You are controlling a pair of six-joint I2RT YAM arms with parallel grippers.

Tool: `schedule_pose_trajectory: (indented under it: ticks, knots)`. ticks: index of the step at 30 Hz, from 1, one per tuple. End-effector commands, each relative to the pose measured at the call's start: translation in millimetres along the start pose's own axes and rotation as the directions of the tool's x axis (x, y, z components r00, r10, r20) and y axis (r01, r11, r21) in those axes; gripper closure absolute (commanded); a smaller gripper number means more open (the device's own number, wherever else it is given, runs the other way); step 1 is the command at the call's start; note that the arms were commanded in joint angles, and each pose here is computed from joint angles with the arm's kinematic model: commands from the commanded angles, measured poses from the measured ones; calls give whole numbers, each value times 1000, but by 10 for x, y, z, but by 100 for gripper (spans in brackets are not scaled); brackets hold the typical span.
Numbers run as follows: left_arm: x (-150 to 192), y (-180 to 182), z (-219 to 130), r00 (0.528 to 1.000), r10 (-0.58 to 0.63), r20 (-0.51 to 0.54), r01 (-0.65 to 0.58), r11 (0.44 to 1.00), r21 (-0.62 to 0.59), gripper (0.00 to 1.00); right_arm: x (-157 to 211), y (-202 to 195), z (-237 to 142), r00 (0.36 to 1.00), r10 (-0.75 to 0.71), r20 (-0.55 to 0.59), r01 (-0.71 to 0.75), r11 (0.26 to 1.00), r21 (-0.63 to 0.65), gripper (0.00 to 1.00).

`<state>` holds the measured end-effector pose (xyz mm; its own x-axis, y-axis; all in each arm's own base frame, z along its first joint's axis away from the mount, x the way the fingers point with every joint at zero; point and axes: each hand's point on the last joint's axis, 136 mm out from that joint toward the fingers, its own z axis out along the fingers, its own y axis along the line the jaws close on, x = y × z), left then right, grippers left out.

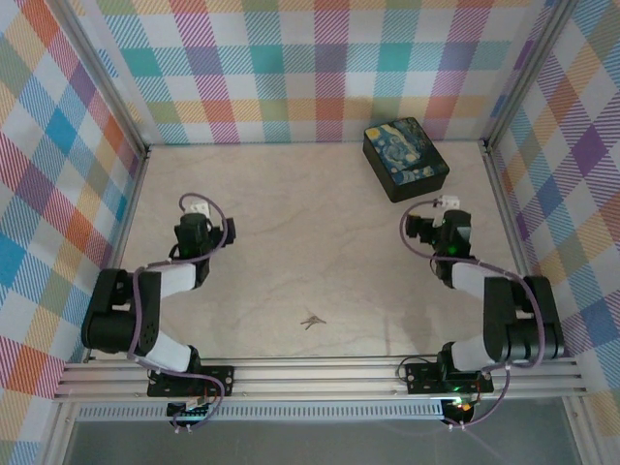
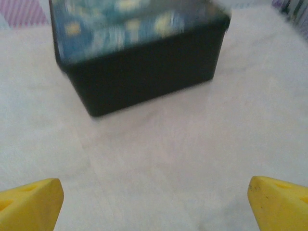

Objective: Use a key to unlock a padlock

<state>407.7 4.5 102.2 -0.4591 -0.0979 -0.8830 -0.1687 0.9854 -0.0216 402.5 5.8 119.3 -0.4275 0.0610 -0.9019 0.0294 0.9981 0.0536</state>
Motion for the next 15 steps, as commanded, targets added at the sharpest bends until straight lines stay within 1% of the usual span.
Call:
schedule_pose_trajectory:
  ticks: [1, 3, 5, 8, 10, 12, 15]
  knots:
    - [-302, 188, -146, 996, -71, -44, 66, 992, -111, 0, -346, -78, -111, 995, 71, -69, -69, 997, 29, 1]
    - [-367, 185, -172, 987, -101, -125, 83, 987, -140, 0, -402, -97, -17, 977, 130, -169, -128, 992, 24, 3]
    - [-425, 193, -214, 974, -136, -179, 104, 978, -179, 0, -423, -101, 110, 953, 175, -248, -175, 984, 23, 7]
    - [-470, 31, -332, 963, -148, -225, 117, 983, -142, 0, -556, -96, 309, 933, 201, -299, -205, 979, 17, 8]
    - [-428, -52, -449, 952, -149, -266, 116, 984, -135, 0, -653, -124, 460, 924, 207, -322, -210, 977, 27, 7]
    - [-395, -126, -554, 943, -162, -291, 128, 983, -130, 0, -778, -196, 635, 915, 220, -338, -221, 975, 36, 7]
    - [-315, -219, -668, 936, -148, -319, 119, 987, -110, 0, -899, -271, 896, 898, 236, -371, -241, 970, 34, 9]
